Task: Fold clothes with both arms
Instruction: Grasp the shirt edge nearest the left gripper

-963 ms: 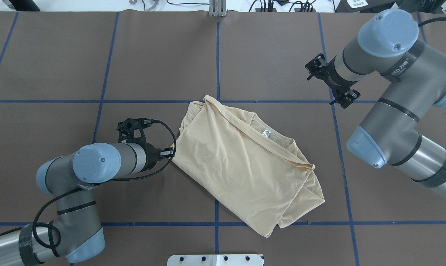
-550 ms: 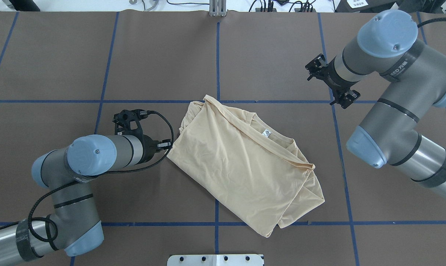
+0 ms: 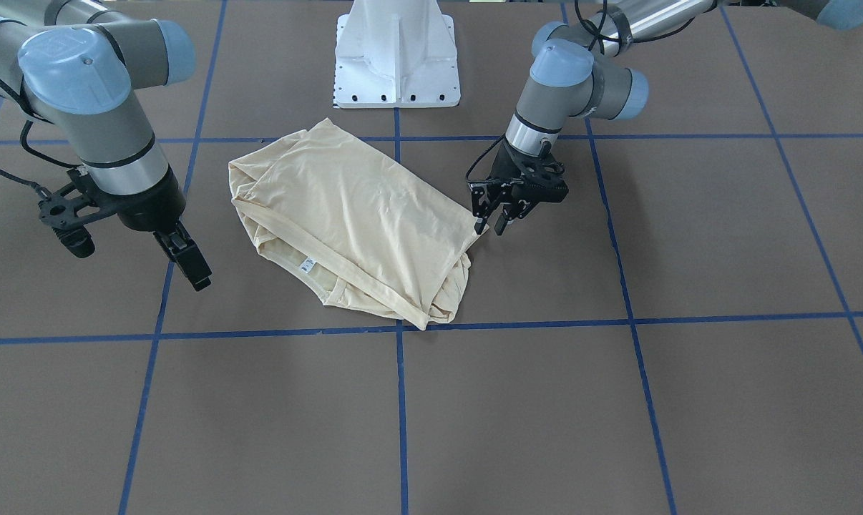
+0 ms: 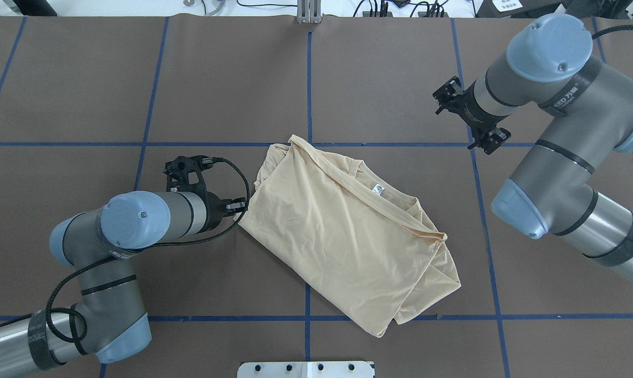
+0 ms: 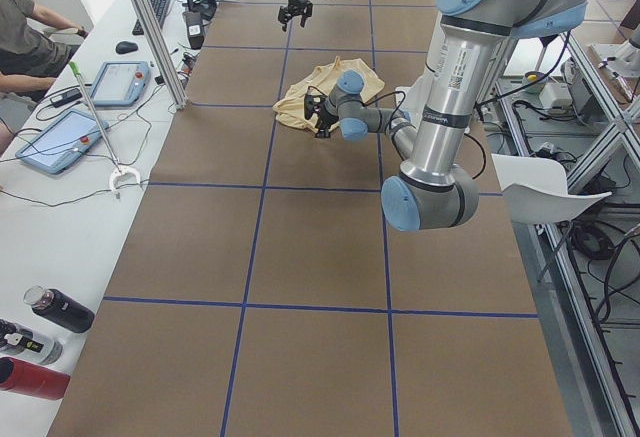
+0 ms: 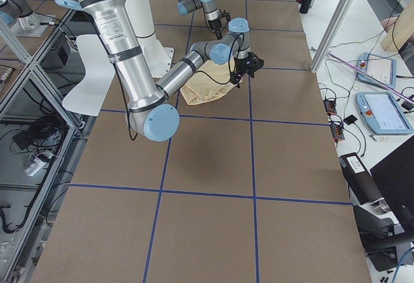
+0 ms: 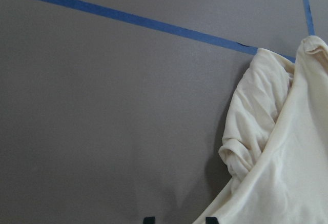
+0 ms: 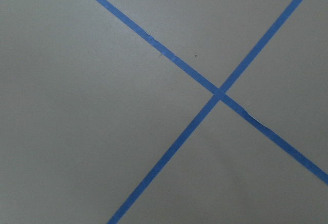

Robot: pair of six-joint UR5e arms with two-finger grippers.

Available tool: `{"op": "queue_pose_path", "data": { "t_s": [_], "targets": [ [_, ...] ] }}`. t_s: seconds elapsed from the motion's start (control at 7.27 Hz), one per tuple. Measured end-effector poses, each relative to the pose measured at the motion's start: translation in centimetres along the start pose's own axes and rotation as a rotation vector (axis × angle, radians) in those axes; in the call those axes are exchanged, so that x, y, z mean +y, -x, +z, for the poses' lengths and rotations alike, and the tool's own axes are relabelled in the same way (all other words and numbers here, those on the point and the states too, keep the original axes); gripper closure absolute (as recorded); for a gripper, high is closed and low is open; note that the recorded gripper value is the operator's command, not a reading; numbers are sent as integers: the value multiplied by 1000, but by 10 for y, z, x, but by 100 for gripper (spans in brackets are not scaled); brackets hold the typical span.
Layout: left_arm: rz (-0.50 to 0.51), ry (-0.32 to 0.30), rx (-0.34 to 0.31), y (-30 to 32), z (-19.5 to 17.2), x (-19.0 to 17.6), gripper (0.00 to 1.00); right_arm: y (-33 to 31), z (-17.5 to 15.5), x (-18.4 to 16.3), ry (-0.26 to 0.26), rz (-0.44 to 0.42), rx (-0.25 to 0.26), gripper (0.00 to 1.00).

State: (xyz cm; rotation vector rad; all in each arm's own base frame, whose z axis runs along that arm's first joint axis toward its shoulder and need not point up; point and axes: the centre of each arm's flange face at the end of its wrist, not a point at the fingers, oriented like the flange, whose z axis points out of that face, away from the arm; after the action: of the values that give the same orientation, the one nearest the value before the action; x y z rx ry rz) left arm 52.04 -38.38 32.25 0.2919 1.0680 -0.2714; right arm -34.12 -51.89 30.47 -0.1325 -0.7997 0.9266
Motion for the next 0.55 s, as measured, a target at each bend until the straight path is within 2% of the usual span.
{"op": "queue_pose_path", "data": {
  "t_s": [0.28, 0.55],
  "targets": [
    [1, 3, -9, 1, 5, 1, 58, 0, 1, -1, -1, 1, 2, 0],
    [0, 5, -12, 1, 7, 1, 70, 0, 3, -1, -2, 4, 5, 0]
  ]
}}
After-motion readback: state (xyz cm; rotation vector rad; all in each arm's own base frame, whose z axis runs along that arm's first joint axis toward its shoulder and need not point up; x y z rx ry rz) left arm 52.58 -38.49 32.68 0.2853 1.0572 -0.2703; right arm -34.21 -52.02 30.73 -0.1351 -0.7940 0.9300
